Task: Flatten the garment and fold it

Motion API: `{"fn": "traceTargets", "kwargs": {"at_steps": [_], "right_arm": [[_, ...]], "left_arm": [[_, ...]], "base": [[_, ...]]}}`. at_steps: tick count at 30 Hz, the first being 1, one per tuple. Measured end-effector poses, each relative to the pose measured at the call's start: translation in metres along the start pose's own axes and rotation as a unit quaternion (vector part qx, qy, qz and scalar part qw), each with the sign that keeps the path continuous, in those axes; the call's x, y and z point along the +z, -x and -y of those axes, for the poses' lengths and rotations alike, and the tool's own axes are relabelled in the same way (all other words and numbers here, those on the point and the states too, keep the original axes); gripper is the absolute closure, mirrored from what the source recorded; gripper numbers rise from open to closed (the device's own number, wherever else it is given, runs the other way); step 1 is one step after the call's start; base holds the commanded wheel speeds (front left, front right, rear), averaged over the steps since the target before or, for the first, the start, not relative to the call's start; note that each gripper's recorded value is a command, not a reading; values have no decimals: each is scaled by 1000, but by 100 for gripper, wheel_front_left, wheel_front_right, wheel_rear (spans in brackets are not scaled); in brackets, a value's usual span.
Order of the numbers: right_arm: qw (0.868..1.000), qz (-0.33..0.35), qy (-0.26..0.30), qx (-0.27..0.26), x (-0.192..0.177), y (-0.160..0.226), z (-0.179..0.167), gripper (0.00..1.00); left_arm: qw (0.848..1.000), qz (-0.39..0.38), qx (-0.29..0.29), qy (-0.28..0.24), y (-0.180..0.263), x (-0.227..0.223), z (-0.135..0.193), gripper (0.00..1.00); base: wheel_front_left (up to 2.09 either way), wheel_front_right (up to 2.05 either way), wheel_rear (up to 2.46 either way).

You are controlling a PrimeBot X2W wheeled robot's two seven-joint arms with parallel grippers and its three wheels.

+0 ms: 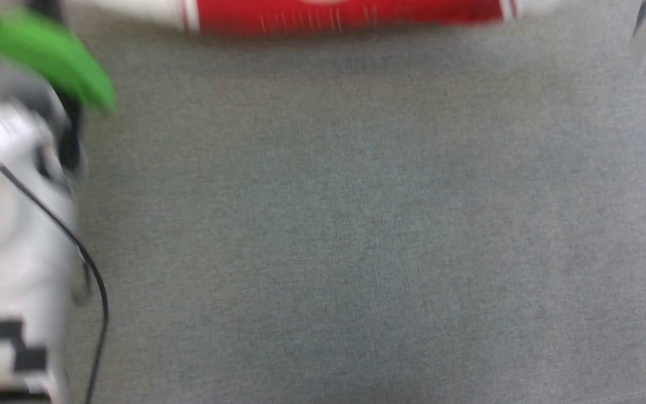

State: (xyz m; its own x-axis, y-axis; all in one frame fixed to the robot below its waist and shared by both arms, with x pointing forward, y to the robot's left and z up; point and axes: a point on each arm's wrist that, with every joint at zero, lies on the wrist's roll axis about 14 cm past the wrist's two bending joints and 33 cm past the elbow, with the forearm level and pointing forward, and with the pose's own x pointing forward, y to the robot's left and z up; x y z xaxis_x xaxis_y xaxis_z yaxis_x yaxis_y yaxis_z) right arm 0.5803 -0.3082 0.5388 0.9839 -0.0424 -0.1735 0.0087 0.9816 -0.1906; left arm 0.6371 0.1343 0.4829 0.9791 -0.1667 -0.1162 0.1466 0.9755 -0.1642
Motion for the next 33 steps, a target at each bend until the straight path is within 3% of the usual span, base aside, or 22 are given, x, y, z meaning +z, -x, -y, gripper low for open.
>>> {"fn": "traceTargets", "kwargs": {"at_steps": [3,7,18,22,29,33], "right_arm": [[999,-39,-31,12,-36,31,-6,100],[993,-92,-67,20,-77,77,-12,100],[965,-216,-149,-20,-157,197,-9,100],[946,-259,-188,-48,-181,230,-12,100],[902,-336,-255,-96,-219,274,-31,100],[893,-346,-269,-101,-223,278,-37,100]], "left_arm": [[995,-101,3,21,46,-59,-4,100],[982,-177,8,59,111,-98,-3,100],[953,-271,40,132,242,-127,7,100],[942,-299,54,145,275,-136,12,100],[930,-326,73,156,305,-146,14,100],[928,-332,75,155,310,-147,14,100]], "base": [[0,0,0],[0,0,0],[0,0,0],[0,0,0],[0,0,0],[0,0,0]]}}
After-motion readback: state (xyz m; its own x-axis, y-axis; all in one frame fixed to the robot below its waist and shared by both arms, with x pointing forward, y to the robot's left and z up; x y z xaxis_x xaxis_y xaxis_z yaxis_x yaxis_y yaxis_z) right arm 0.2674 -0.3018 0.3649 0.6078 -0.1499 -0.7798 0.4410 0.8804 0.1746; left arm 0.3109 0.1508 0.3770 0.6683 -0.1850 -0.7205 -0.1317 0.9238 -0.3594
